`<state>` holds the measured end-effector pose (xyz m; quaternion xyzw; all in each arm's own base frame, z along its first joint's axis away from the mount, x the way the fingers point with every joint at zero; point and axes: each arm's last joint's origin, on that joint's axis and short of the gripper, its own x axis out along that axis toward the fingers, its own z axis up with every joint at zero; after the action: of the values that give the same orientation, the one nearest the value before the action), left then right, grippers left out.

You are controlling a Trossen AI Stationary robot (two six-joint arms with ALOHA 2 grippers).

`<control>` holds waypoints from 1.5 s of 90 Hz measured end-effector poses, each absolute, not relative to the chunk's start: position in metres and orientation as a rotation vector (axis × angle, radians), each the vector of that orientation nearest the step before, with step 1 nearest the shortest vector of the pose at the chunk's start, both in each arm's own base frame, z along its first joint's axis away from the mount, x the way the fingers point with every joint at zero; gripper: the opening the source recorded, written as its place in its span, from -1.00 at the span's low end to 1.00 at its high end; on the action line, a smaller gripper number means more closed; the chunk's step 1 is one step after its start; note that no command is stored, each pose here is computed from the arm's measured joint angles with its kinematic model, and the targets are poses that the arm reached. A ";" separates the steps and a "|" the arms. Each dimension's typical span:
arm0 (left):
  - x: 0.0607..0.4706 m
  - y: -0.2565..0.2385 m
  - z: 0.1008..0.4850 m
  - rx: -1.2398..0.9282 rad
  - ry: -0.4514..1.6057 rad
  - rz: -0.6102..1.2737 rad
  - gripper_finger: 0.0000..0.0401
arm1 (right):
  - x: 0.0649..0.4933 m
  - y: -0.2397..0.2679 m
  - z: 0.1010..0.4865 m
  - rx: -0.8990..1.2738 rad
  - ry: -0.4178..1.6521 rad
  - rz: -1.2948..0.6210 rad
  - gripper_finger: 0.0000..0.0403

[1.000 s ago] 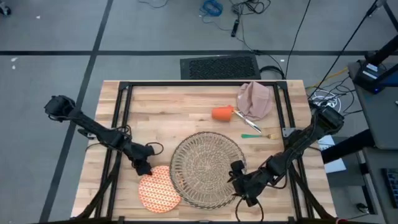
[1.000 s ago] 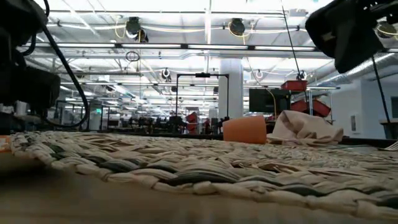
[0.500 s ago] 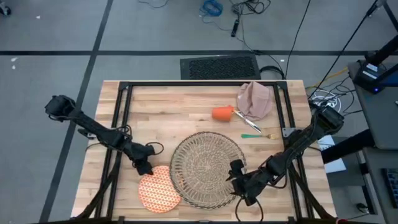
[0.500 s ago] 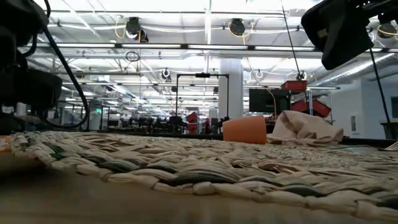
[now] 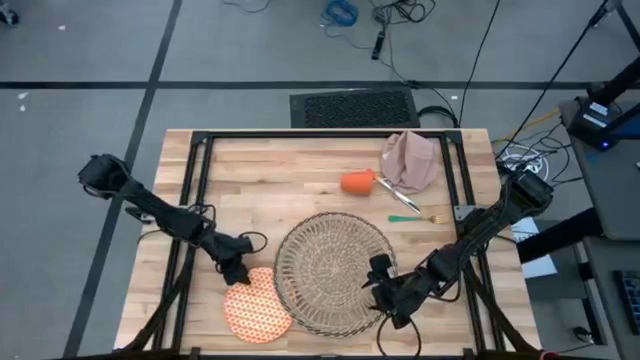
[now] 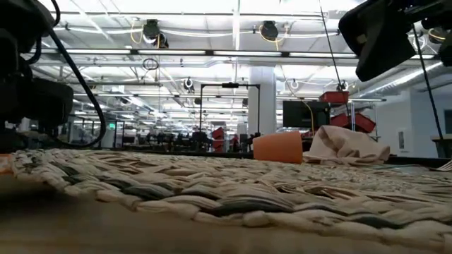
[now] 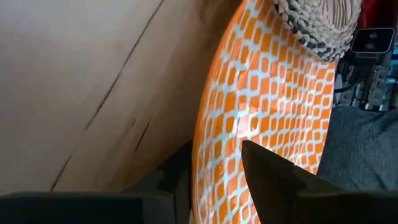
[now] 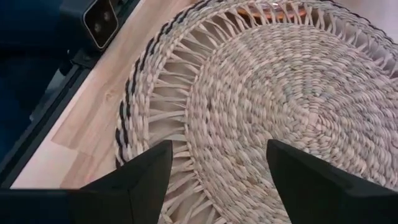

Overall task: Set table place
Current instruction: Put the orange plate on the brown mat

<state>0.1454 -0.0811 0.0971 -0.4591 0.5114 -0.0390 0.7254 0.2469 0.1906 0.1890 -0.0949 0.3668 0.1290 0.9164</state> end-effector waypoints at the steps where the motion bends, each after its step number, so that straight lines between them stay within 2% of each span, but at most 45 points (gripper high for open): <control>1: 0.145 -0.081 0.097 -1.012 1.128 -0.085 -0.46 | 0.247 0.191 0.189 -0.195 0.754 0.264 0.24; 8: 0.145 -0.082 0.097 -1.000 1.128 -0.086 -0.56 | 0.247 0.190 0.189 -0.201 0.750 0.250 0.24; 18: 0.145 -0.081 0.096 -0.982 1.126 -0.088 -0.86 | 0.247 0.190 0.189 -0.204 0.747 0.243 0.24; 23: 0.146 -0.082 0.097 -0.963 1.107 -0.105 -0.93 | 0.247 0.190 0.189 -0.206 0.747 0.244 0.24; 77: 0.136 -0.075 0.096 -0.892 1.175 -0.037 -0.98 | 0.247 0.189 0.189 -0.219 0.738 0.224 0.24; 112: 0.123 -0.062 0.106 -0.817 1.051 0.138 -0.98 | 0.248 0.190 0.188 -0.231 0.739 0.226 0.24; 135: 0.116 -0.054 0.117 -0.795 0.934 0.189 -1.00 | 0.248 0.189 0.188 -0.240 0.732 0.205 0.24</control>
<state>0.1155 -0.0544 0.1171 -0.3726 0.4376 0.0887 0.8135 0.2479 0.1890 0.1884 -0.1167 0.3565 0.1000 0.9216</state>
